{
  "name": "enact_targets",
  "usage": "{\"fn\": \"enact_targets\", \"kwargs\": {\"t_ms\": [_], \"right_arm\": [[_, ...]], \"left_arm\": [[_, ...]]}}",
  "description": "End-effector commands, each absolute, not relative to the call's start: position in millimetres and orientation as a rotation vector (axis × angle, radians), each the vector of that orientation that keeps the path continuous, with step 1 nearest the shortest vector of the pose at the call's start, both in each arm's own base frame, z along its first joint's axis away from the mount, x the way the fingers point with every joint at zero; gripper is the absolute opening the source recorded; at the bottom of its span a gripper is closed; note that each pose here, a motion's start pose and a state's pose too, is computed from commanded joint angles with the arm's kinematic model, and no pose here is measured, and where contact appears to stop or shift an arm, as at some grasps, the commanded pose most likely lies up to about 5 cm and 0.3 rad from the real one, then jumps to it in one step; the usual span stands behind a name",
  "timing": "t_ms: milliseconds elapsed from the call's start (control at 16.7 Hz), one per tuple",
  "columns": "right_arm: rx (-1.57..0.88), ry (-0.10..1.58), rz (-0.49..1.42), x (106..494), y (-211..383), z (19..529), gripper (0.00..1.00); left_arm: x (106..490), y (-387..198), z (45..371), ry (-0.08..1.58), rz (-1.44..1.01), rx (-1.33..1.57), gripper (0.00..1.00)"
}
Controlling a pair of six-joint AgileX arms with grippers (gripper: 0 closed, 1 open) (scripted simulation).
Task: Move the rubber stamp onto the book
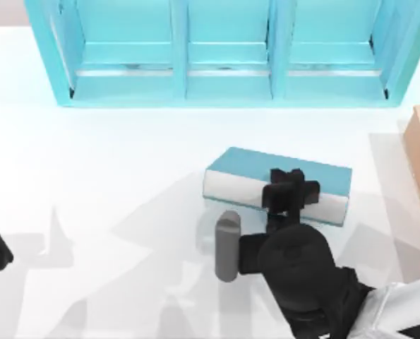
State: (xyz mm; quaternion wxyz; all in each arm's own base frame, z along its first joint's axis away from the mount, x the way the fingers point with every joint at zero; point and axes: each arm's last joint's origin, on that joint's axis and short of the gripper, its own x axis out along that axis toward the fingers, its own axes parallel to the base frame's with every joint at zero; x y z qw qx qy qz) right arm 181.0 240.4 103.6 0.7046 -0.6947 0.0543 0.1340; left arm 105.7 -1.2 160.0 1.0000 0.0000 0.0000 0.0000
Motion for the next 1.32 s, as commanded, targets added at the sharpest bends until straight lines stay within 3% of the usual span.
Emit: {"fn": "enact_targets", "kwargs": {"t_ms": [180, 240, 840, 1320], "right_arm": [[-1.545, 0.121, 0.298, 181.0, 240.4, 103.6, 0.98], [-1.545, 0.121, 0.298, 181.0, 240.4, 103.6, 1.00], [-1.544, 0.123, 0.306, 177.2, 242.1, 102.5, 1.00], [-1.511, 0.131, 0.425, 77.8, 267.5, 96.2, 1.00]], "left_arm": [[105.7, -1.2, 160.0, 0.000, 0.000, 0.000, 1.00], [105.7, -1.2, 160.0, 0.000, 0.000, 0.000, 1.00], [105.7, -1.2, 160.0, 0.000, 0.000, 0.000, 1.00], [105.7, -1.2, 160.0, 0.000, 0.000, 0.000, 1.00]]}}
